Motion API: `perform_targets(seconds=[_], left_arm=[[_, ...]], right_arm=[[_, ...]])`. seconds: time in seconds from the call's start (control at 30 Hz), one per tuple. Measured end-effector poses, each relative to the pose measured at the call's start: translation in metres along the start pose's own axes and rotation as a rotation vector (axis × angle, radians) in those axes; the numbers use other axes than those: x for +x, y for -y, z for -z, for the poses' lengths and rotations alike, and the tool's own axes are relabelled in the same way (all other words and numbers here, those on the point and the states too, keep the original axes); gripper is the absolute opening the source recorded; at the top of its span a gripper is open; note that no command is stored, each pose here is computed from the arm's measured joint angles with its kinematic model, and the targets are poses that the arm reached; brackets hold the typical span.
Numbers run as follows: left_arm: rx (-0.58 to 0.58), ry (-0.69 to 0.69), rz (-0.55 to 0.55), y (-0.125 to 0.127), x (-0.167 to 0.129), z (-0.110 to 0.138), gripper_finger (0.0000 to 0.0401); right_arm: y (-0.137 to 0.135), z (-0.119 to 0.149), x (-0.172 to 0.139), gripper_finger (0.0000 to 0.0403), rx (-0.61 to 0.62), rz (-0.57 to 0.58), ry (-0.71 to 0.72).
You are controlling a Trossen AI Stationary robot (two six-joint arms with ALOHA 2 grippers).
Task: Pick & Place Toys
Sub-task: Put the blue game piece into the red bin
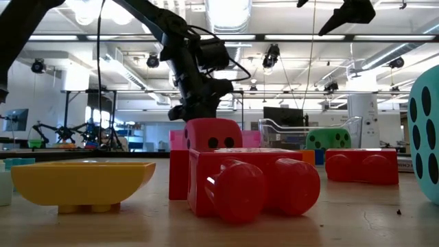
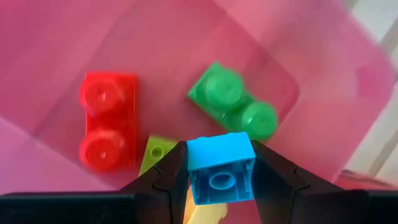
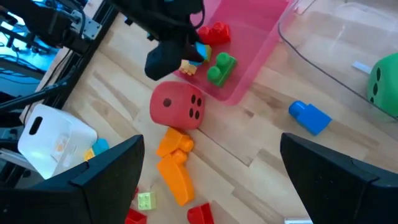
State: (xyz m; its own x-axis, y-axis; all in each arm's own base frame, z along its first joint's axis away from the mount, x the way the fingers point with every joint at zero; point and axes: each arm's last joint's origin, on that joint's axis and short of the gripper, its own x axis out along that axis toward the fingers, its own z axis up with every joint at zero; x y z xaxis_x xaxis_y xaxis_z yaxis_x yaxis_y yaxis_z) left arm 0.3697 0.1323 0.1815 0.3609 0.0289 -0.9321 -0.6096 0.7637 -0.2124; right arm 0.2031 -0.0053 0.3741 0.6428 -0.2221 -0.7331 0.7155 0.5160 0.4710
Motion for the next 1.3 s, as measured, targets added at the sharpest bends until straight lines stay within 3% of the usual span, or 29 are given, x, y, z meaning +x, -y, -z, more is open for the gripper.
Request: perform_targets(seconds=[0.53,0.7,1.07,1.3], left_arm=[[0.034,-0.032,0.028,0.0062,0.0077,0.0081,0.0136],[0.036,-0.031,0.025,0.0056,0.0077,0.0079,0.016],[0.025,-0.039,0.042,0.0065,0.0077,0.0084,0.0172],[0.025,-0.028,0.046,0.0069,0.0065,0.0061,0.0241]], right_arm=[[0.0001,-0.0001,-0.0004,0.0367,-0.001,-0.001,0.001],[0.0001,0.0,-0.0004,0.0367,-0.001,-0.002,0.0],[-0.0016,0.0014,-0.0008,0.0367,-0.004,-0.046,-0.061],[-0.0025,0.0007,-0.0008,0.0367,-0.005,-0.055,-0.052]])
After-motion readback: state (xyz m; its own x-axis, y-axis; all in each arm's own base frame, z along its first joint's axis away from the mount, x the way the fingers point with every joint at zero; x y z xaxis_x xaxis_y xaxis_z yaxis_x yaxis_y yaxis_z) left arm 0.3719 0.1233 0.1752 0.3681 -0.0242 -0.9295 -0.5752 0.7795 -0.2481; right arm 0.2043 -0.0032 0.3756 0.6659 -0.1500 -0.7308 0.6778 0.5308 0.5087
